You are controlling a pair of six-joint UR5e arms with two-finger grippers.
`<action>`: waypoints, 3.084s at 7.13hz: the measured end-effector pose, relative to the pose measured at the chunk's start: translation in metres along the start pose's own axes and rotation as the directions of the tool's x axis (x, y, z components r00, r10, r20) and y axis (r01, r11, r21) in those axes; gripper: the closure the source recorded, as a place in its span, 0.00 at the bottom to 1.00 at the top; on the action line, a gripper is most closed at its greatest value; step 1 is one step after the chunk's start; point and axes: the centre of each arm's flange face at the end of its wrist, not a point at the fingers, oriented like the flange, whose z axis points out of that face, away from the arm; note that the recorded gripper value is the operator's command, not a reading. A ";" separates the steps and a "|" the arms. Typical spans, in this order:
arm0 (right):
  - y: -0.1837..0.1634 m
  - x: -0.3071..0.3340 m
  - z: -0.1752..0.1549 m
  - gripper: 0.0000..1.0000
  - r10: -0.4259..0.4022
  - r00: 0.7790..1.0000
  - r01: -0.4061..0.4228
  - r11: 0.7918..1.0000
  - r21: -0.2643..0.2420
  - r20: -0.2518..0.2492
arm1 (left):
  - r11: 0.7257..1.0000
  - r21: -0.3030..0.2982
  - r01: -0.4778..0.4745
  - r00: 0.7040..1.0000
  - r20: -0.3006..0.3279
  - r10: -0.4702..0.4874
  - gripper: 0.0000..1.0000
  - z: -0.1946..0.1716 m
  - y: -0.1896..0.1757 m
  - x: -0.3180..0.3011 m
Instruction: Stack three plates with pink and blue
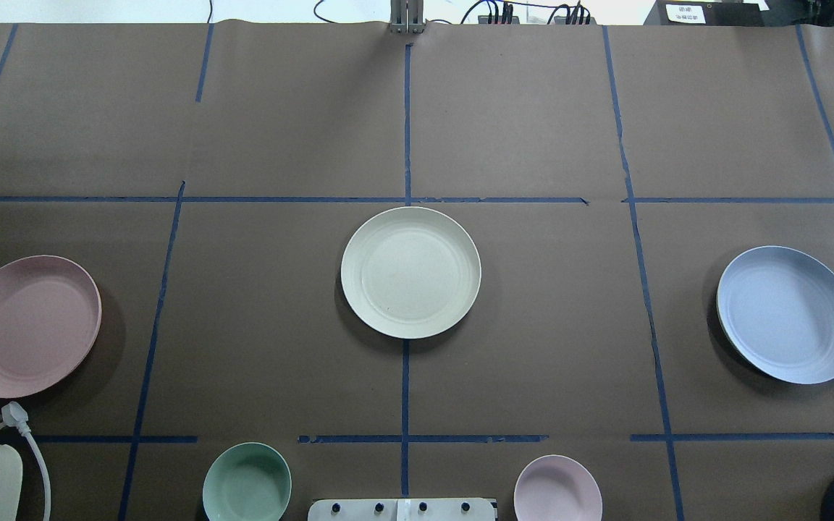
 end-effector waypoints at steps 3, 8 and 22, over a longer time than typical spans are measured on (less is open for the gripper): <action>-0.001 -0.002 -0.001 0.00 -0.007 1.000 0.007 1.000 0.002 0.000 | 1.000 0.012 -0.012 1.000 0.000 0.012 0.00 -0.003 -0.003 0.002; -0.004 -0.005 -0.003 0.00 -0.019 1.000 0.019 1.000 0.013 -0.001 | 0.970 0.166 -0.175 0.984 0.008 0.177 0.00 -0.038 -0.066 0.037; -0.002 -0.006 0.008 0.00 -0.024 1.000 0.024 1.000 -0.006 0.002 | 0.996 0.080 0.033 0.988 -0.155 -0.020 1.00 0.178 -0.040 0.147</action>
